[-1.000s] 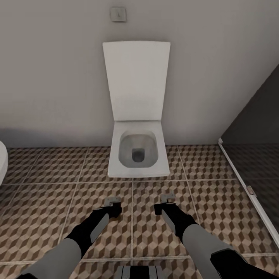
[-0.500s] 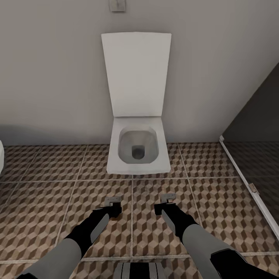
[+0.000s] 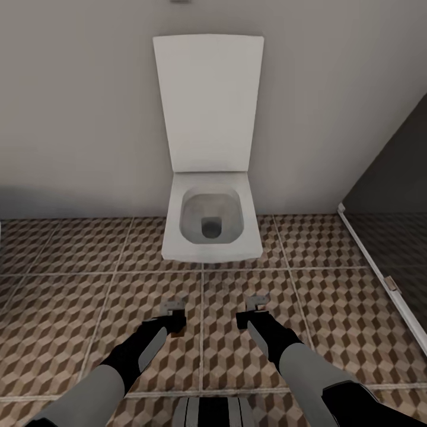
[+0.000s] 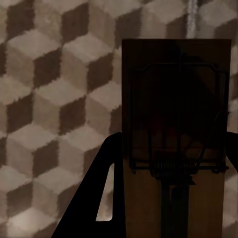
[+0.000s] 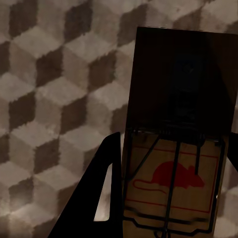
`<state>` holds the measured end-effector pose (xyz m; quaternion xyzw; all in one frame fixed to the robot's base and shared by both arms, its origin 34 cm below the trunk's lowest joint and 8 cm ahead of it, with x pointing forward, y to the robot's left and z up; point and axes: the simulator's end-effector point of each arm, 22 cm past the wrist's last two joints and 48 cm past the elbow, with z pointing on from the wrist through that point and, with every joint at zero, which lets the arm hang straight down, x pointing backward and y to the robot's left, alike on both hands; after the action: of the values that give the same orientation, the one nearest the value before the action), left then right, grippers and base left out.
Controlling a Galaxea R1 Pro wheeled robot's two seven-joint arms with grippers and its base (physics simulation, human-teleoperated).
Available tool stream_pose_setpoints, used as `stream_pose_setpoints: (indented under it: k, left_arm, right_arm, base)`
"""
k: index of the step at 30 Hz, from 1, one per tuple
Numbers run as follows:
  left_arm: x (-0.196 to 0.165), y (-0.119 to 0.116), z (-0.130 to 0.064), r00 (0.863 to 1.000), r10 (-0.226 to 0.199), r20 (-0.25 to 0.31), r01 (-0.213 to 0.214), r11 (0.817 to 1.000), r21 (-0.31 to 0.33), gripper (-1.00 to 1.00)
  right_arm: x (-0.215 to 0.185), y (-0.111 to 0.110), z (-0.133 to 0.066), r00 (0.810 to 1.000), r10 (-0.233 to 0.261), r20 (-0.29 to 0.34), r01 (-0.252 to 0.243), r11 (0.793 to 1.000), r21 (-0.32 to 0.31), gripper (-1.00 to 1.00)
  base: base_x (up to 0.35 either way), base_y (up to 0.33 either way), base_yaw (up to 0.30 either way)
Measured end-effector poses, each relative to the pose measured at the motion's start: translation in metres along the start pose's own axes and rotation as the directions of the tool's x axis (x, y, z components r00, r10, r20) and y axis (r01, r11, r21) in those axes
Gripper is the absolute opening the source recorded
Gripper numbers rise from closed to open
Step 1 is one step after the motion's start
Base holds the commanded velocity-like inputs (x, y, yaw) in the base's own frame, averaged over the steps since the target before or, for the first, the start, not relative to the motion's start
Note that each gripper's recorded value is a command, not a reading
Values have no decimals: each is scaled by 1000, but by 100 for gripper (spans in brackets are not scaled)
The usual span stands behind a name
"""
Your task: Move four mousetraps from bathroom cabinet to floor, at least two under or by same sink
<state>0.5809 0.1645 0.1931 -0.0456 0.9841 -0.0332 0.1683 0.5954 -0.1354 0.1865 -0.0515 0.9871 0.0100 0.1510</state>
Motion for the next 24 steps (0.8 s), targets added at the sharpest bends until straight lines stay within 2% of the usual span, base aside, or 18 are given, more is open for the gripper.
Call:
stream_pose_setpoints:
  k: [11,24]
  left_arm:
    - [14,4,21,1000,0,0,0,1000,-1,-100]
    - [41,7,41,999,-2,-53,2,1000,-6,-100]
  right_arm:
    - [14,0,22,1000,0,1,0,1000,0,-100]
    - [40,2,43,999,3,-50,-4,1000,-5,-100]
  base:
    - [0,0,0]
    - [0,0,0]
